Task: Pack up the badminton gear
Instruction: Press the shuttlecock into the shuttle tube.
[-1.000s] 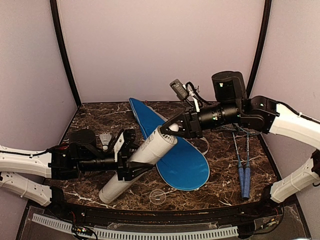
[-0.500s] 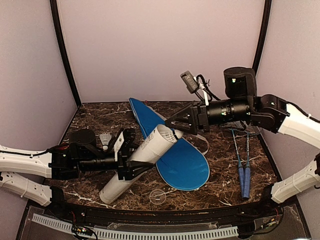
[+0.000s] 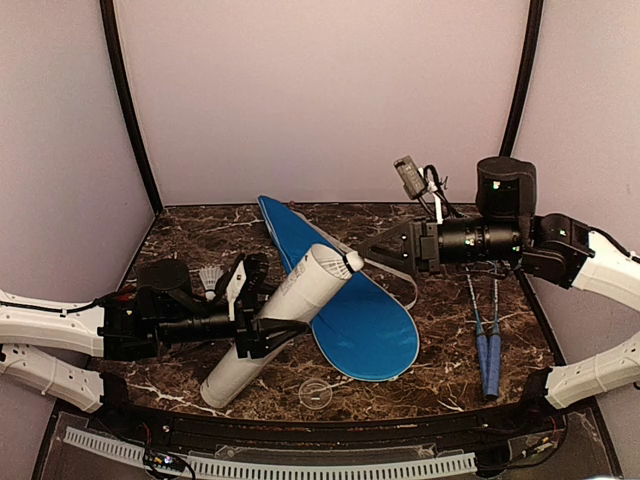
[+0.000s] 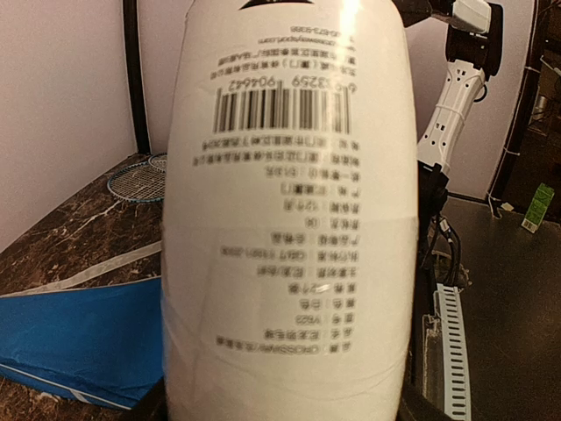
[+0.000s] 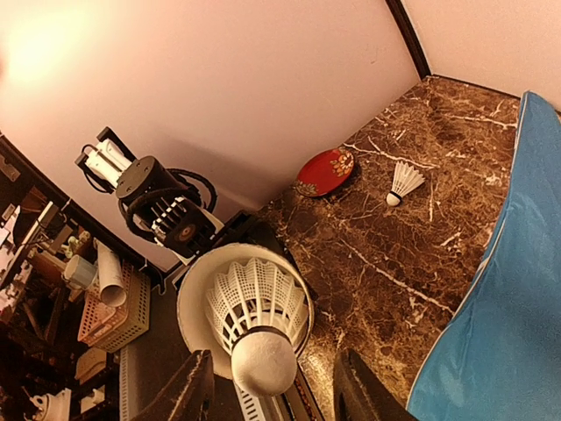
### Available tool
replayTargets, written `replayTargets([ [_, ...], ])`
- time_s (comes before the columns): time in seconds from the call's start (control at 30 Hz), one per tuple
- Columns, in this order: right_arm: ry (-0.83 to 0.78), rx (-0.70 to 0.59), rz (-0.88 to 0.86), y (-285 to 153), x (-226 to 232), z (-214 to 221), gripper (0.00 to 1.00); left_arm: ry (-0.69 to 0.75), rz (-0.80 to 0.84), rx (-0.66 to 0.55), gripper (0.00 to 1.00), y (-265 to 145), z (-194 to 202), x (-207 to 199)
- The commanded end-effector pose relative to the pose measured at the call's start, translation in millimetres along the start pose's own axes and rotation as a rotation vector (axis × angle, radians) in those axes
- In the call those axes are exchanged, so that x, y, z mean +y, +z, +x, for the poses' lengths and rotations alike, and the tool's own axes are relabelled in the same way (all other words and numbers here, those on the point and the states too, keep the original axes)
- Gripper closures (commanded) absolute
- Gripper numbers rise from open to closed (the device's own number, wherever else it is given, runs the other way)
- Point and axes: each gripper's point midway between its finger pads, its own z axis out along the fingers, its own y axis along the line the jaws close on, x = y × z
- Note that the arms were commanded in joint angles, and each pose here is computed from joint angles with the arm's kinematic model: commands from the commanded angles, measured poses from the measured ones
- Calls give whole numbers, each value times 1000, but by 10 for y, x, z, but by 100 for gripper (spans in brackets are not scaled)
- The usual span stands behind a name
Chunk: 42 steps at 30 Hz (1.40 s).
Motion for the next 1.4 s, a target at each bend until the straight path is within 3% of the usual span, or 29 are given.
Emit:
replayTargets([
  [0.0, 37, -25, -41, 44, 9, -4, 57, -19, -8, -26, 37, -6, -4, 18],
  [0.07, 41, -20, -54, 61, 20, 14, 64, -20, -8, -28, 37, -4, -8, 17],
  [0.5, 22, -10, -165, 145, 212, -31, 82, -13, -7, -2, 37, 29, 44, 19],
  [1.2, -7, 263, -112, 390, 118, 193, 85, 25, 22, -12, 37, 65, -55, -28],
  [1.3, -38, 253, -87, 357, 129, 111, 85, 23, 12, -21, 37, 70, -94, -9],
  [1.37, -62, 192, -55, 302, 133, -40, 78, 12, -4, -29, 37, 72, -106, 24],
])
